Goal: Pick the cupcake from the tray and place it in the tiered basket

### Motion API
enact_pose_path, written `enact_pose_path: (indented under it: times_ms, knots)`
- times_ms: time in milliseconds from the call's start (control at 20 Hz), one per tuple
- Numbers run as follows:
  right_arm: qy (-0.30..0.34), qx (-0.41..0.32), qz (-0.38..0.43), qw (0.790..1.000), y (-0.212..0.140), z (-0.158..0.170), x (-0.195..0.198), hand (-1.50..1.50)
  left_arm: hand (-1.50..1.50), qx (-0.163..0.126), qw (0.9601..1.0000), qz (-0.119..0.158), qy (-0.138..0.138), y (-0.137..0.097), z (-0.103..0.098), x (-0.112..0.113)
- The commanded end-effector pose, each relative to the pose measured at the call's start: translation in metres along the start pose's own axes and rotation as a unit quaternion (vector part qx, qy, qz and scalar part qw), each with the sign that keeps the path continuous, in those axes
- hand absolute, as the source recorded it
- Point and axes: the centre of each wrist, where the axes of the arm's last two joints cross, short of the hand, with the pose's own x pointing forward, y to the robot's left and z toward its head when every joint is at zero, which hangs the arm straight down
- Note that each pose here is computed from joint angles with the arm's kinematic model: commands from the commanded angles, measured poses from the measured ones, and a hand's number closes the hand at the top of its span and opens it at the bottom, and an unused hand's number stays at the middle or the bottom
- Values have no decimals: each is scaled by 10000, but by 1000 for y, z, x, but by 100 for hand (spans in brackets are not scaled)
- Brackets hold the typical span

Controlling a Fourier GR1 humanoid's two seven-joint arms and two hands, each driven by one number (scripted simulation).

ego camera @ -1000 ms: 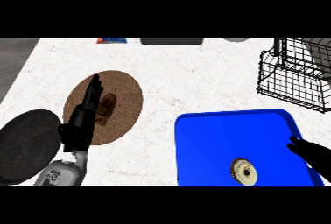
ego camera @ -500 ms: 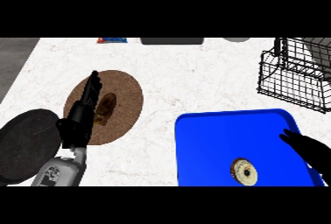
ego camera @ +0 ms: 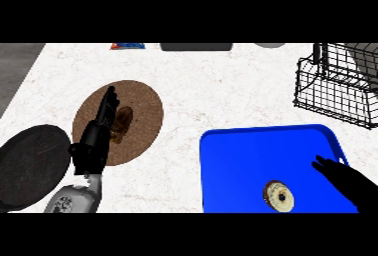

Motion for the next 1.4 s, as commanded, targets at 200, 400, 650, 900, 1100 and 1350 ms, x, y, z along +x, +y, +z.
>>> enact_pose_path:
  times_ms: [200,400,650,900,1100,1350]
  knots:
    - [-109,130,-58,9998,10,-18,11,-150,0,-87,9999,73,12,11,-11,2]
    - [-49,264,-103,9996,24,-35,33,-150,0,-26,9999,55,90,-9,-10,1]
    - [31,376,-32,9993,9,-31,19,-150,0,-41,10000,38,-55,-5,1,10]
    - [75,355,-103,9993,23,-47,-12,-150,0,28,10000,2,-29,-7,12,-19]
    - [24,300,-190,9994,33,-52,4,-150,0,70,9999,17,-74,16,-8,-4]
    - [62,288,-281,9992,29,-53,-8,-150,0,7,10000,5,1,23,-2,5]
